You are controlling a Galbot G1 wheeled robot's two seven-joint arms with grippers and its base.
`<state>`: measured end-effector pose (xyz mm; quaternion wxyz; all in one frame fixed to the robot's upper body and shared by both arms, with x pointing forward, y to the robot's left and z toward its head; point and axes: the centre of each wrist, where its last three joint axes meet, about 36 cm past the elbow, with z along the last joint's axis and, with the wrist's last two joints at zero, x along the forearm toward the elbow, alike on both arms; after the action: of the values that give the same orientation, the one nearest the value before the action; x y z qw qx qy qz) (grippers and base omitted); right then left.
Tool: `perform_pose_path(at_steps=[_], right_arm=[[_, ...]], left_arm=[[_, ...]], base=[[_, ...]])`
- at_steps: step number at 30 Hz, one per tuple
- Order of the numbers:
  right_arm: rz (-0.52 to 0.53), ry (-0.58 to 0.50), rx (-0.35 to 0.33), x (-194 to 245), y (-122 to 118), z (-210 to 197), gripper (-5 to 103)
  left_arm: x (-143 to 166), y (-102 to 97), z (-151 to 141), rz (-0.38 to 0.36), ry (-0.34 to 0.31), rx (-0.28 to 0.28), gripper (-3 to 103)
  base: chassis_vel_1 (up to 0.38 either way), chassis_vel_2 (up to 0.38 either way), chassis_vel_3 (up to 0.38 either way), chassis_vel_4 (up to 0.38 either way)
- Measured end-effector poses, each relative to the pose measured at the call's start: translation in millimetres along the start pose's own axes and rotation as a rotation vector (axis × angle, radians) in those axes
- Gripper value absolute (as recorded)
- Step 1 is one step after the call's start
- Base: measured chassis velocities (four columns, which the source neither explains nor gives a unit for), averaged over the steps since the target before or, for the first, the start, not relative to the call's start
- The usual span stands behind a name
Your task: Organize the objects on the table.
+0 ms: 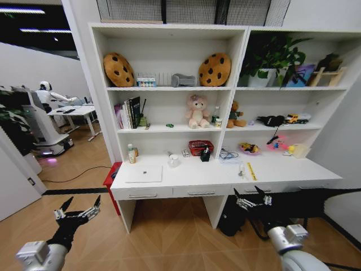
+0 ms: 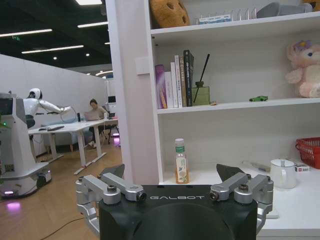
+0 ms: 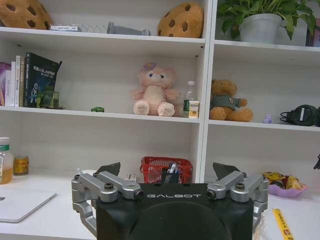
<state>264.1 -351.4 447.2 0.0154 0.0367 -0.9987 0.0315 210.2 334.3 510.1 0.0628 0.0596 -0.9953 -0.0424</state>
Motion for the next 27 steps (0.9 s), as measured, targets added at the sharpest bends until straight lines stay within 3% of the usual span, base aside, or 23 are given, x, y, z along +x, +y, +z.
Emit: perform_pose_path(at_steps=[27], right_arm=[[0.0, 0.0, 0.0, 0.0, 0.0, 0.0, 100]], left_arm=[[0.0, 0.0, 0.0, 0.0, 0.0, 0.0, 100]], base=[[0.0, 0.0, 0.0, 0.0]])
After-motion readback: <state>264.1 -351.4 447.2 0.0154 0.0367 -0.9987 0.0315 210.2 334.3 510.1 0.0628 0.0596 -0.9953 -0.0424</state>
